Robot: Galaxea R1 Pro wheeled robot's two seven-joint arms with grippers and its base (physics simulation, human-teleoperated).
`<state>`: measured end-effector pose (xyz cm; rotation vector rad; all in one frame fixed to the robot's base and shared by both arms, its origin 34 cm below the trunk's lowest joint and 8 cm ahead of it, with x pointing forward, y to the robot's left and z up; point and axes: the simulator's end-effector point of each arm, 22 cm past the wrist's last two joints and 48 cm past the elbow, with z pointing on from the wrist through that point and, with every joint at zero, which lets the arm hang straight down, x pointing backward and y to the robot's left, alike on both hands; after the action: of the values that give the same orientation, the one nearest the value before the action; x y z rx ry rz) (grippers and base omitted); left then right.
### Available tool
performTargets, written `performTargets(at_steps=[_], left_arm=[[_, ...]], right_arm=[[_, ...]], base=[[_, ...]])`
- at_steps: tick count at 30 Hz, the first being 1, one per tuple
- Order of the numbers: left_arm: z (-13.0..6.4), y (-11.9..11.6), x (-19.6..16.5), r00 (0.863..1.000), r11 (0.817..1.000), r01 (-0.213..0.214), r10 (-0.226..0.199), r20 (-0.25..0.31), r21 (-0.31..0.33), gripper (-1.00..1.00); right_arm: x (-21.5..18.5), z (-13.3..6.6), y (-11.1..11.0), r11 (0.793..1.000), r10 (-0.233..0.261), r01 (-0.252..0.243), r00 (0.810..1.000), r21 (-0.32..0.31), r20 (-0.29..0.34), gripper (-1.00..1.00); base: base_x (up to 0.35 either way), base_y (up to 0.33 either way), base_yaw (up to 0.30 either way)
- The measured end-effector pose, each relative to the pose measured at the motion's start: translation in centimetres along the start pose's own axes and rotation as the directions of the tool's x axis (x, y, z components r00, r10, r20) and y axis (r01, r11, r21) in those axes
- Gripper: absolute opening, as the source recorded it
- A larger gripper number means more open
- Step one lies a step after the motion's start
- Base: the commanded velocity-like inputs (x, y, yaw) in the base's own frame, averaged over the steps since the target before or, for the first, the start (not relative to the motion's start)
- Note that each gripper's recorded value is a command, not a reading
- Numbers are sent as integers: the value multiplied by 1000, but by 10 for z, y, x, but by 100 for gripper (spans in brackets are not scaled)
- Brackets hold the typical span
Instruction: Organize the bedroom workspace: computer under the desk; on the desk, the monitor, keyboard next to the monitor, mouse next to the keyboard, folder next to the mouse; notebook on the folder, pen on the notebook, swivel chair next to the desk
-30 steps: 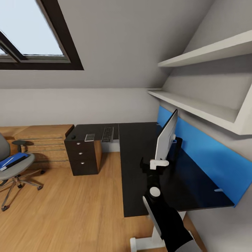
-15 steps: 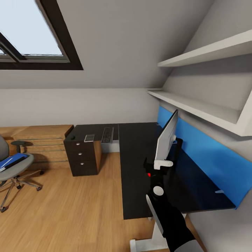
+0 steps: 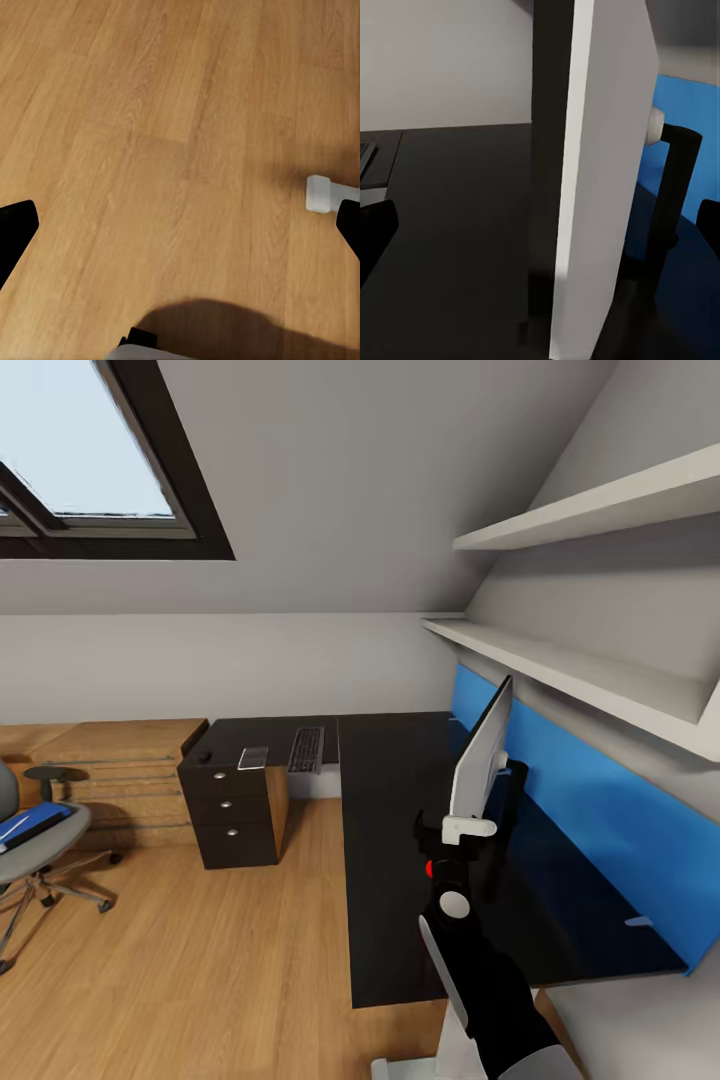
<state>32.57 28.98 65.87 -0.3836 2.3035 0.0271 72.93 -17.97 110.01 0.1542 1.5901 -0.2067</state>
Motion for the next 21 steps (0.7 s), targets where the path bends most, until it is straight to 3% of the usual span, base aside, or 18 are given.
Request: performTargets(at_steps=[9, 21], left_arm=[[0, 0, 0, 1000, 1000, 1, -1, 1, -1, 100], [0, 0, -1, 1000, 1000, 1, -1, 4, -1, 100]], right_arm=[[5, 7, -24, 999, -14, 14, 1000, 35, -3, 100], [13, 8, -28, 999, -22, 22, 1000, 42, -20, 100]], base=[[179, 0, 0], [24, 0, 0]])
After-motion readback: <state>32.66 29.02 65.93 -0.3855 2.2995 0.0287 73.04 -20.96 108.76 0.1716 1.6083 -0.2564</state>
